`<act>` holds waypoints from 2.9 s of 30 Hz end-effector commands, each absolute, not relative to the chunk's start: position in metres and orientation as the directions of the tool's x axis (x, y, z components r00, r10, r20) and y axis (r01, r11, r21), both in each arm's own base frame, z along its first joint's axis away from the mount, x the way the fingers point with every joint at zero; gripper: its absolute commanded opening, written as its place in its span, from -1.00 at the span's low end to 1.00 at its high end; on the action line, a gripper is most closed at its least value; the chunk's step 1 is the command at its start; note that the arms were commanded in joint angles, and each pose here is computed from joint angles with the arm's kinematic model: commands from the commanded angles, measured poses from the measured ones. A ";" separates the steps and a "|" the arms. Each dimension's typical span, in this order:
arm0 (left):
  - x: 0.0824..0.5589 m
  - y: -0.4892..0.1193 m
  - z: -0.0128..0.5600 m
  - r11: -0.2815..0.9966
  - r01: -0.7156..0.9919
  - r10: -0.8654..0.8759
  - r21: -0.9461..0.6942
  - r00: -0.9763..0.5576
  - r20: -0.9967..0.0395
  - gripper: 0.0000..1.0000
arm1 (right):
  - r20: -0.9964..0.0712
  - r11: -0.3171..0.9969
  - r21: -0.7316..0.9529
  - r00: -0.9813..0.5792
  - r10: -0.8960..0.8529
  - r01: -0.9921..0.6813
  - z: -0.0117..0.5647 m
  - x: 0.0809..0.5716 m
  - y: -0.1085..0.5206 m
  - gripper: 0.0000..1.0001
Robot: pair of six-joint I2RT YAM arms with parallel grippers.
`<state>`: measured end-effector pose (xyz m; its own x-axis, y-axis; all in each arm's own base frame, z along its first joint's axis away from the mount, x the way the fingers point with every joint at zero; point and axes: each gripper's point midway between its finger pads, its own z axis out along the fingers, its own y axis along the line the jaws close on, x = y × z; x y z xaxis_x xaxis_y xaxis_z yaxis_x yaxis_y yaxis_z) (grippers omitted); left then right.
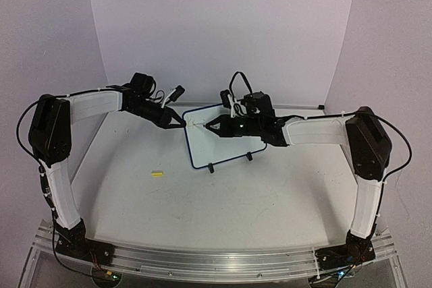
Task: Write a sentence on the whiteboard
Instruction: Write on the whiteboard with the whiteboard marker without the cap.
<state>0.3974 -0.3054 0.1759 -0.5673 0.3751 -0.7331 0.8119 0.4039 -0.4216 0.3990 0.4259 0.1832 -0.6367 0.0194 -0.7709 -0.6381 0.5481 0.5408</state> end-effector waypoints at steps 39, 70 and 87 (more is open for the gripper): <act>0.386 -0.313 0.183 0.390 0.833 0.413 -0.392 -0.539 -0.734 -1.00 | -0.830 0.556 0.516 -0.540 0.138 -0.651 0.231 0.414 0.420 -1.00; 0.385 -0.313 0.181 0.390 0.833 0.417 -0.391 -0.539 -0.732 -1.00 | -0.825 0.608 0.516 -0.541 0.163 -0.603 0.218 0.415 0.404 -1.00; 0.385 -0.314 0.182 0.389 0.834 0.417 -0.392 -0.539 -0.732 -1.00 | -0.784 0.617 0.542 -0.608 0.126 -0.571 0.182 0.406 0.400 -1.00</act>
